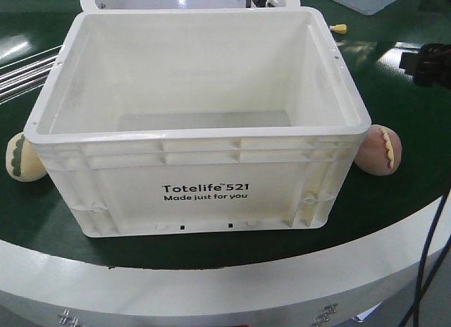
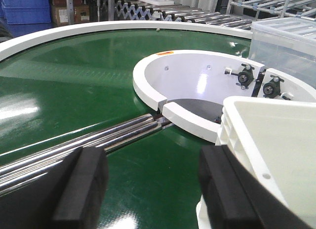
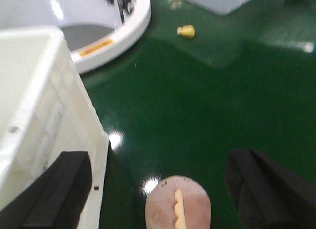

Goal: Place moving items into box and shelve
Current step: 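Lower the right gripper onto the pink plush toy and grasp it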

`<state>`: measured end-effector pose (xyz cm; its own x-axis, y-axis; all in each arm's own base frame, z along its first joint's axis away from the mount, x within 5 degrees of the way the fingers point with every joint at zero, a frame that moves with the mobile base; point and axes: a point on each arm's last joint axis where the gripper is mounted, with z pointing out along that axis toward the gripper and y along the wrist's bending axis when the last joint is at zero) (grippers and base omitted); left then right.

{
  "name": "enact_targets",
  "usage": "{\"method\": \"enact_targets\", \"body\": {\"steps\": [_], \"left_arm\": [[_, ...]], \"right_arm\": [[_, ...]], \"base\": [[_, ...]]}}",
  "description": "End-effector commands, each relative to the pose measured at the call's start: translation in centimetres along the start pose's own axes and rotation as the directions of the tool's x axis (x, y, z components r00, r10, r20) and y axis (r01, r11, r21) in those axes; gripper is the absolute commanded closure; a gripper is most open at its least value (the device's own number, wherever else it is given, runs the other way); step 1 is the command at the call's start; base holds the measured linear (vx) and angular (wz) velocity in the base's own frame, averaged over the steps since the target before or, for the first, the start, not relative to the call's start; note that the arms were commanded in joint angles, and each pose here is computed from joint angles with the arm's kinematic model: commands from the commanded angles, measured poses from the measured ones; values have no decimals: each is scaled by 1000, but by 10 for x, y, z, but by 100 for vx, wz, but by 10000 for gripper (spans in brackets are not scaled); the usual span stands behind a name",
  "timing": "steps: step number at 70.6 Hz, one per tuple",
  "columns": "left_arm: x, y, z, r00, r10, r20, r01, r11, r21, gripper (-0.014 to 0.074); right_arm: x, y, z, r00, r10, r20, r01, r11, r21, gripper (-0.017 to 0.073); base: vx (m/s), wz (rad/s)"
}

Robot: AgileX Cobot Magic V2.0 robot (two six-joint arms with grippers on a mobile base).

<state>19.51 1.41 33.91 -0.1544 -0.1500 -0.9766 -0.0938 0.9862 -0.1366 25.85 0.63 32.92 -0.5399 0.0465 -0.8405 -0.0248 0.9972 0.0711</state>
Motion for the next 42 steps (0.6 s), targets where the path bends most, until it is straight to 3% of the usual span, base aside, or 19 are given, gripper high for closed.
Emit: {"method": "enact_targets", "body": {"steps": [1,42], "left_arm": [[-22,-2,-4,991,-19,135,17,1000,16,80],[-21,-2,-4,991,-19,132,17,1000,16,80]], "right_arm": [[-14,0,5,997,-5,73,5,1000,3,-32],[26,-6,83,979,9,-202,-6,1000,14,-32]], "base": [[0,0],[0,0]]}}
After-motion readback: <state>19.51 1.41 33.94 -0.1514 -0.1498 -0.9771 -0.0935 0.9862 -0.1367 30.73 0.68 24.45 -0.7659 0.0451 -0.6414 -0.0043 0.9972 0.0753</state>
